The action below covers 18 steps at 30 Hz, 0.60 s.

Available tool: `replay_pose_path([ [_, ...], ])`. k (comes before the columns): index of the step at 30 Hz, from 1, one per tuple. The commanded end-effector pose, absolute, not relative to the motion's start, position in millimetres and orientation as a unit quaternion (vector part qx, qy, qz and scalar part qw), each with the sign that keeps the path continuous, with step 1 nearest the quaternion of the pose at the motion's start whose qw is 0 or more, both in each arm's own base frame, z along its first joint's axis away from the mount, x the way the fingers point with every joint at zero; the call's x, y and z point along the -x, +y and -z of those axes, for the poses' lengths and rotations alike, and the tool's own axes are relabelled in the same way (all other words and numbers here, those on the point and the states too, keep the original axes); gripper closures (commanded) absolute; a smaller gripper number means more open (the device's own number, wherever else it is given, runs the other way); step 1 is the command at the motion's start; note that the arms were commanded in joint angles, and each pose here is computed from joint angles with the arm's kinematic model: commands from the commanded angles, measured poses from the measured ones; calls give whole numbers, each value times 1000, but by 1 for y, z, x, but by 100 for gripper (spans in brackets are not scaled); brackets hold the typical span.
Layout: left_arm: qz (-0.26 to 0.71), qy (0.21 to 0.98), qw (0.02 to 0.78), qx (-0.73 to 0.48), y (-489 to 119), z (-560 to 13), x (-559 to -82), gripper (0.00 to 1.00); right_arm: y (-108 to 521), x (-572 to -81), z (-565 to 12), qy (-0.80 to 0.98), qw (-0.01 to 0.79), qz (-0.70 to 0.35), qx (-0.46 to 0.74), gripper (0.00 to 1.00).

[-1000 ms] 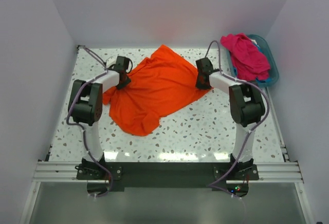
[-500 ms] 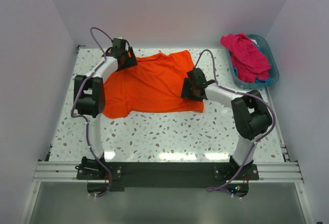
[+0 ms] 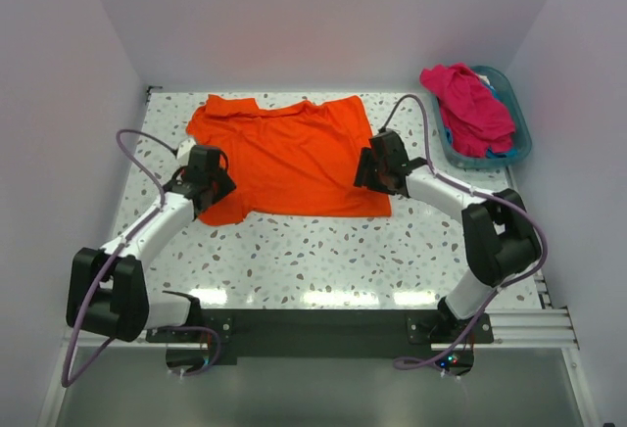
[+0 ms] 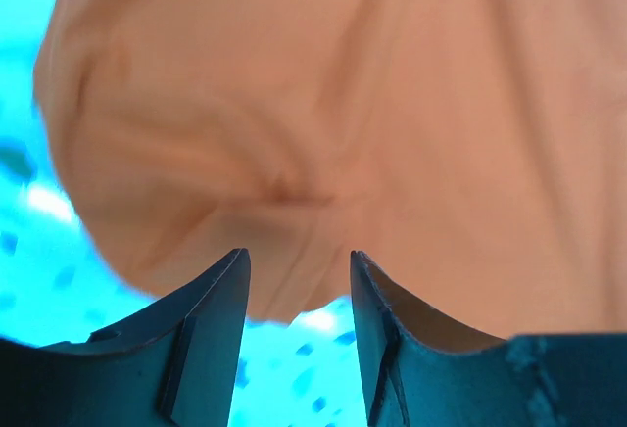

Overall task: Fold and stack the t-shirts
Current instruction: Flatten the tshirt out

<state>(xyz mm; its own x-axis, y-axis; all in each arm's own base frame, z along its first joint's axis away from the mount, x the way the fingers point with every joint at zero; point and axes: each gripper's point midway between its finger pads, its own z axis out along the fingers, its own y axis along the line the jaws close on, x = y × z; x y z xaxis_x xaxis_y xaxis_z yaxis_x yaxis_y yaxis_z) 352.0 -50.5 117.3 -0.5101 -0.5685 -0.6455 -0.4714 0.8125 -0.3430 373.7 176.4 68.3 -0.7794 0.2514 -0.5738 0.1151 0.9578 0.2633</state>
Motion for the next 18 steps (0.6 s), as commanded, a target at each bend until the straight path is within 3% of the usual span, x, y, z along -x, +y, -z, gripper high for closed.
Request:
replay_pose_path([
  [1, 36, 866, 371, 334, -49, -90, -315, 50, 179, -373, -79, 927, 340, -125, -97, 36],
  [10, 24, 881, 337, 332, -61, -47, -296, 47, 179, -367, -66, 931, 330, -130, -92, 37],
  [18, 3, 889, 316, 332, -58, -25, -288, 50, 177, -366, -62, 932, 329, -125, -89, 37],
])
